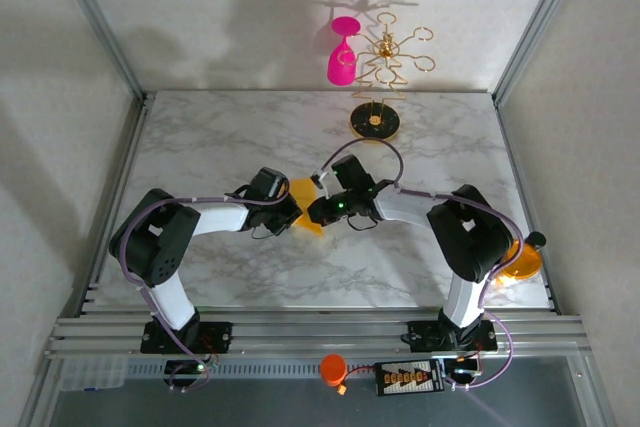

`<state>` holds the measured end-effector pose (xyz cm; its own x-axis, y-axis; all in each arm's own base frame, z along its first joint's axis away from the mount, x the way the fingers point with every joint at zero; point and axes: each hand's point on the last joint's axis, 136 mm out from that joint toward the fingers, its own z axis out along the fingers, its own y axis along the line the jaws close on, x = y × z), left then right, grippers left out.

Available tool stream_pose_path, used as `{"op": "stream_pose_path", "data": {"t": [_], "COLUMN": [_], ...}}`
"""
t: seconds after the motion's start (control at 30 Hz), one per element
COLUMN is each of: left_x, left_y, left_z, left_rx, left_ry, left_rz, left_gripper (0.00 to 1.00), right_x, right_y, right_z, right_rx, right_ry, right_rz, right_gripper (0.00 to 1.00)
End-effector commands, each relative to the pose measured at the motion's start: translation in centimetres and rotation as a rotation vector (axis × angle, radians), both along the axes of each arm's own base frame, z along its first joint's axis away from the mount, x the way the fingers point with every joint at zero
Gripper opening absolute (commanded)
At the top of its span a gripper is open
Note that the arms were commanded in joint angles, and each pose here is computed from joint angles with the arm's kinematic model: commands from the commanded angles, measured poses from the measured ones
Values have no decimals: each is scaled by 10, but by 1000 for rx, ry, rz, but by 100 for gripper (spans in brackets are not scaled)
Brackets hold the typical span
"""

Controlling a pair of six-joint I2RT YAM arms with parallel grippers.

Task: Fold a paper plane with a square sheet of paper (pick it up from the middle)
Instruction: Third fold the triangle at the center of the table.

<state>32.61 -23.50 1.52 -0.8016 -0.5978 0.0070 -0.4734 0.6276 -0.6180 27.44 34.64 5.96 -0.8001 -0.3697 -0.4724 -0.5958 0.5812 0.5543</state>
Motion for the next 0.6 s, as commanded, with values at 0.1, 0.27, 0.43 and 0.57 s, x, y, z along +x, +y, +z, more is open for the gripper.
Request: {"op": "stream_pose_path", "data": {"t": [0.1, 0.27, 0.43, 0.57], "left_x": [-13, -15, -16, -16], "left_y": [20, 21, 22, 22], "left_z": [-28, -32, -33, -34], "left_rx": [95, 102, 109, 109], "left_ry": [92, 104, 106, 109], "left_rz": [50, 49, 46, 43], "left_gripper": [5, 4, 5, 5], "right_x": [-18, -14, -11, -10], "right_y": [11, 9, 4, 0], "right_z": [-19, -28, -36, -40], "right_rx": [-38, -76, -118, -140], "right_ry": [71, 68, 63, 61], "right_rz": [69, 49, 23, 16], "right_gripper": [3, 3, 2, 2]}}
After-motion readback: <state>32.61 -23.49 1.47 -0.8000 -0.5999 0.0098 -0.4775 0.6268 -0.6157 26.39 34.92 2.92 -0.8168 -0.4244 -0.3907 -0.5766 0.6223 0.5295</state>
